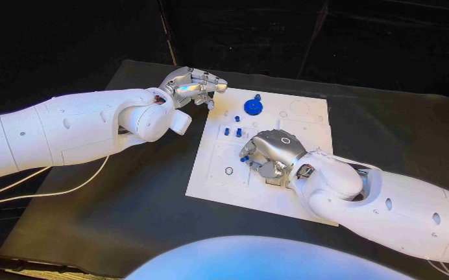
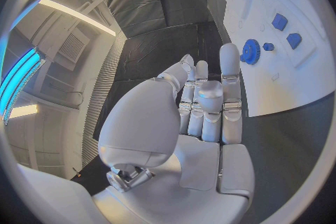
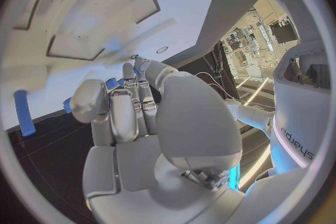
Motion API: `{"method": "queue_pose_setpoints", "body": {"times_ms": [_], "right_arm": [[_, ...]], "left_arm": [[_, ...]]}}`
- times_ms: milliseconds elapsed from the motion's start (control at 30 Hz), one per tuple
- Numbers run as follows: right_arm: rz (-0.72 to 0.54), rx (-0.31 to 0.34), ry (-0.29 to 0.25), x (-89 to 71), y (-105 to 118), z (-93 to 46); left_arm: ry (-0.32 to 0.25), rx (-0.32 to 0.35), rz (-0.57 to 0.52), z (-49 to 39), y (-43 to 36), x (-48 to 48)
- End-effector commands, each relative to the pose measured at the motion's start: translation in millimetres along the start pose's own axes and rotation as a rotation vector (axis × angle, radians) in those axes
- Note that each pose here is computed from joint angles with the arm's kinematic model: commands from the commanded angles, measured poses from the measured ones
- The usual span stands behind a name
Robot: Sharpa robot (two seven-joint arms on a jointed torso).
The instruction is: Assemble the parts on the task board
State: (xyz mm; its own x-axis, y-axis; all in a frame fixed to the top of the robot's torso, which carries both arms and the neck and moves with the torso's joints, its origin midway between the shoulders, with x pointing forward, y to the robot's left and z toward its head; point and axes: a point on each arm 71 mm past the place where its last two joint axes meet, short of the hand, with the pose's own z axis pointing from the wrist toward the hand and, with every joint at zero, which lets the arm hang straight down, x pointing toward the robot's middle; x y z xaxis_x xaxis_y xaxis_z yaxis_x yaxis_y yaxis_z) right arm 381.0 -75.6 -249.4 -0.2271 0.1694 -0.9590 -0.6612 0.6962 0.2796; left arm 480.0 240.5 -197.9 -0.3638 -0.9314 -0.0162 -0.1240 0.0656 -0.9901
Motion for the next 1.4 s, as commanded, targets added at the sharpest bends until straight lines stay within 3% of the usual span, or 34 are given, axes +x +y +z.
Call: {"method": "queue_pose_setpoints", "body": {"times_ms": [33, 1400], "right_arm": [[-0.012, 0.001, 0.008, 0.0, 0.3, -0.1], [-0.027, 0.003, 0.034, 3.4, 5.9, 6.0]], "left_arm": [[0.012, 0.004, -0.005, 0.5, -1.1, 1.3], [0.016, 0.002, -0.007, -0.6, -1.3, 2.4]]}}
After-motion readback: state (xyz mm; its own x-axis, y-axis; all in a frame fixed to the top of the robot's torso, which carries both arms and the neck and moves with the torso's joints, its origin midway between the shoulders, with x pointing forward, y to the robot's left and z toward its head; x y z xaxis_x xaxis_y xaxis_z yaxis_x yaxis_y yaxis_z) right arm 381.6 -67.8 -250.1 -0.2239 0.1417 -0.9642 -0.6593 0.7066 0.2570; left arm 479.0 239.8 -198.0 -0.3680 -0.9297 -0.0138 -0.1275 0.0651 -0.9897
